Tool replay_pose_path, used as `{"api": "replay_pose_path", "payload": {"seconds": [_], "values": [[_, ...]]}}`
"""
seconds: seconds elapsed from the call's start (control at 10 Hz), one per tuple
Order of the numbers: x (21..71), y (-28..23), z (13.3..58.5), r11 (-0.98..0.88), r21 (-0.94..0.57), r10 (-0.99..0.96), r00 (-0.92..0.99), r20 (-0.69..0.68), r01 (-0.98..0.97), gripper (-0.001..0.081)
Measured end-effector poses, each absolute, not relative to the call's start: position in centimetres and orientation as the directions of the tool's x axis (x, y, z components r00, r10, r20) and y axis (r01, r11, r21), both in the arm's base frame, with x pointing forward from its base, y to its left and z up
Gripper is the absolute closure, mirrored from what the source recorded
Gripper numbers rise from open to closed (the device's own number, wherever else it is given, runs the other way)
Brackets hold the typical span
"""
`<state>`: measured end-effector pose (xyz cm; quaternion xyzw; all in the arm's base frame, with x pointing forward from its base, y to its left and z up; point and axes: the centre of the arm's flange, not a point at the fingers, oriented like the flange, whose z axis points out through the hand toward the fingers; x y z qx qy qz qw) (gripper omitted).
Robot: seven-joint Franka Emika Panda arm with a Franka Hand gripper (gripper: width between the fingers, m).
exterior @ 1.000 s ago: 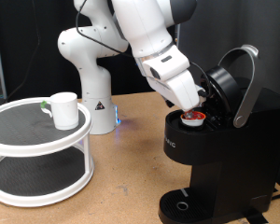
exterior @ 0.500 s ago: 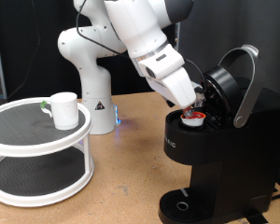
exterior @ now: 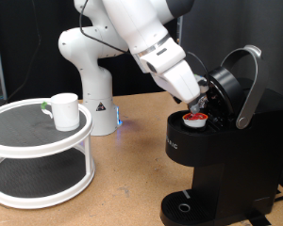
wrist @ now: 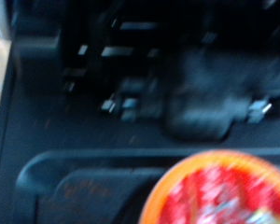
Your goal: Make a cup of coffee with the keurig machine
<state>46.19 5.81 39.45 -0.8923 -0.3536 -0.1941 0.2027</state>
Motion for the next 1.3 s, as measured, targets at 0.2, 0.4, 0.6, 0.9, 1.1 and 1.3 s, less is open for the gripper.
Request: {"api": "replay_pose_path", "payload": {"seconds": [0.2,0.4,0.6,0.9,1.1,1.3], "values": [[46.5,6.1,41.2,-0.665,-0.245,0.531,0.677,0.510,0.706,-0.0001],[47.4,6.2,42.8,-0.689,-0.243,0.507,0.694,0.511,0.683,-0.0001],[48.4,6.2,43.6,-0.708,-0.215,0.512,0.698,0.501,0.673,-0.0001],[49.1,6.1,43.7,-0.692,-0.218,0.543,0.695,0.472,0.689,-0.0001],[49.1,5.5,44.3,-0.703,-0.211,0.528,0.696,0.487,0.680,-0.0001],[49.3,3.6,46.4,-0.708,-0.250,0.483,0.712,0.510,0.660,-0.0001]]}}
